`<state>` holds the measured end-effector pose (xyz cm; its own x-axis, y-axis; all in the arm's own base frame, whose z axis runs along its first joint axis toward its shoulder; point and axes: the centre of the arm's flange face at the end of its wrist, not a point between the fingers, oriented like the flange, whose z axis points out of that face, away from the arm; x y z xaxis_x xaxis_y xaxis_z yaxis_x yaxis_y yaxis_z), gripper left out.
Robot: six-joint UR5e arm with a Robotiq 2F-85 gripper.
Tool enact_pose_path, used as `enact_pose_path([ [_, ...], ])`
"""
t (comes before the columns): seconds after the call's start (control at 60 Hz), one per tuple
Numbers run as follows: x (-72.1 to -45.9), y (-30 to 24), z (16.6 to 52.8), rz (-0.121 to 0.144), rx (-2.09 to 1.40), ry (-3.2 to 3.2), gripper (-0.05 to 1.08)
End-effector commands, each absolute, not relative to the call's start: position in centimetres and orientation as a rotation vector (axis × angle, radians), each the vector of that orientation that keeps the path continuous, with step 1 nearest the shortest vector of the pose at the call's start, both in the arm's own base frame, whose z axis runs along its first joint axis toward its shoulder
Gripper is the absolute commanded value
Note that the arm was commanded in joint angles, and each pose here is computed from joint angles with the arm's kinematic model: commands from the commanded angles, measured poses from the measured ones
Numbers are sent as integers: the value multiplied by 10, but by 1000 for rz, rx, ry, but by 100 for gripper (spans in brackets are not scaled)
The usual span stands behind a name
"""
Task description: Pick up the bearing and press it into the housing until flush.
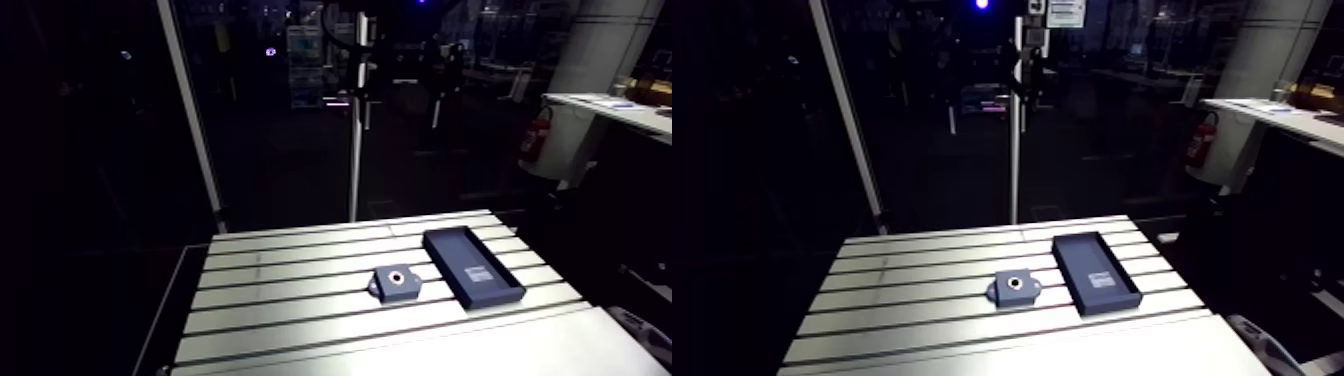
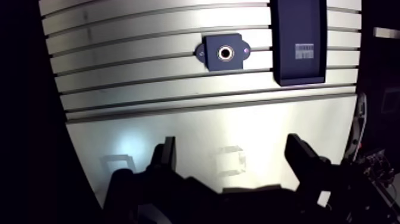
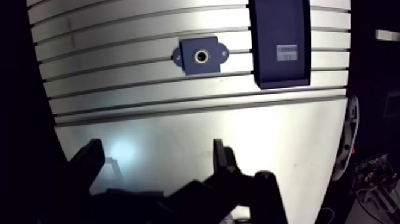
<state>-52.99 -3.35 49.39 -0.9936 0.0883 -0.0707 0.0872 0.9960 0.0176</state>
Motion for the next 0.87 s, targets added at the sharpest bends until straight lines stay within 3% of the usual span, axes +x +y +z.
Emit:
enact_pose_path([
  [0.017,-531,-34,493,19,148,3064,1],
  [0.117,-532,-33,496,27,151,3069,1],
  [0.867,-535,-40,487,10,143,3051,1],
])
